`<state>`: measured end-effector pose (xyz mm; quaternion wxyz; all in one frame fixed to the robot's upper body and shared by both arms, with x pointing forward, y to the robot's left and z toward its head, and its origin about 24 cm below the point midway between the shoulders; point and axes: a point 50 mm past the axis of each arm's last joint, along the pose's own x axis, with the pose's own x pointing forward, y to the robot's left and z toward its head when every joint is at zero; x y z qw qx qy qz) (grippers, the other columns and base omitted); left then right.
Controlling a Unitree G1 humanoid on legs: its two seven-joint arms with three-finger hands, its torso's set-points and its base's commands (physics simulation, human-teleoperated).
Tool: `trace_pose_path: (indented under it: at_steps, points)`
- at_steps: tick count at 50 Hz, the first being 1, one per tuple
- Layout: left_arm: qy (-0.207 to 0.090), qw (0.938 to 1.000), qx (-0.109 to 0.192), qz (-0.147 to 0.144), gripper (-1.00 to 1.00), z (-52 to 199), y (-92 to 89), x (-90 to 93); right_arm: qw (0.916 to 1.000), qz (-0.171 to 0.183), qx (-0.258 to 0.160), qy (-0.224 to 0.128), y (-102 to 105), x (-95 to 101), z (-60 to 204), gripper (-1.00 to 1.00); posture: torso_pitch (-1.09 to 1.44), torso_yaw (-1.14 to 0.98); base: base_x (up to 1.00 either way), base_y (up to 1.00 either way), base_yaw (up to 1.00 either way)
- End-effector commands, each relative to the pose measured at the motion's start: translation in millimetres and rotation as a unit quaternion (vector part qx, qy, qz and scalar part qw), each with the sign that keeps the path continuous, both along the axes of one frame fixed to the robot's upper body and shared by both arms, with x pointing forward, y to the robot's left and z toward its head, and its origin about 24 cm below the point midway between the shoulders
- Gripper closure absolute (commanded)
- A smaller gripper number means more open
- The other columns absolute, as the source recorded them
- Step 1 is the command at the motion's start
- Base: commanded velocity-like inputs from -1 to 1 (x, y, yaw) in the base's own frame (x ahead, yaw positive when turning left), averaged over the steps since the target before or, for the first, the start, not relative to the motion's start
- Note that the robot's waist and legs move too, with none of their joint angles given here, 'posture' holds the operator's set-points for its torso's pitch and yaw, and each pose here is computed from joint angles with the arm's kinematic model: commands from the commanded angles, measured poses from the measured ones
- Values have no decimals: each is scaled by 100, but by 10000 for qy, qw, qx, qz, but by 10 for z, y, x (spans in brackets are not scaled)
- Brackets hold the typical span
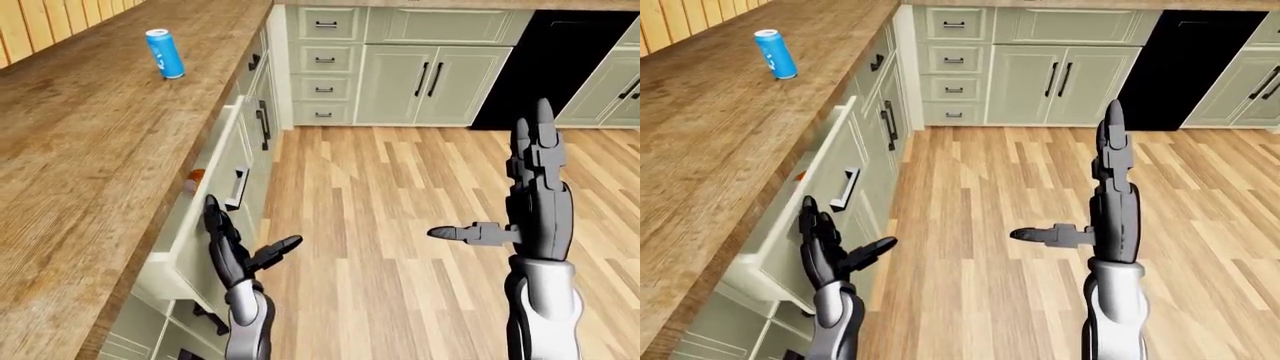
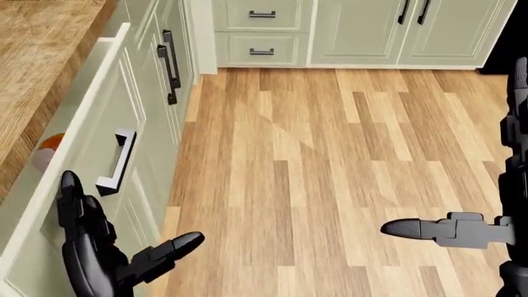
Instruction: Close the right drawer.
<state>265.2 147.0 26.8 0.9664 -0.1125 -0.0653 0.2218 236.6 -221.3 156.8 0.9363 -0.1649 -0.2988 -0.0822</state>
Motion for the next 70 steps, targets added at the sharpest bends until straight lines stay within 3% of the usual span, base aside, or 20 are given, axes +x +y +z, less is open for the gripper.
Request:
trace_pose_path:
  at_steps: [1, 36, 57, 70]
  points:
    - [-241, 9989, -150, 361, -100, 91, 102, -6, 9992, 30, -101, -389, 17, -34, 136, -100, 0, 0, 0, 0, 0]
    - [-255, 9948, -351, 918, -100, 105, 389, -9, 9992, 43, -103, -375, 20, -31, 132, -100, 0, 0, 0, 0, 0]
    - [-253, 9885, -567, 1382, -100, 117, 598, -20, 9993, 55, -112, -365, 41, -34, 149, -100, 0, 0, 0, 0, 0]
    - [-256, 9812, -743, 1765, -100, 120, 792, -18, 9992, 51, -116, -368, 34, -34, 152, -100, 0, 0, 0, 0, 0]
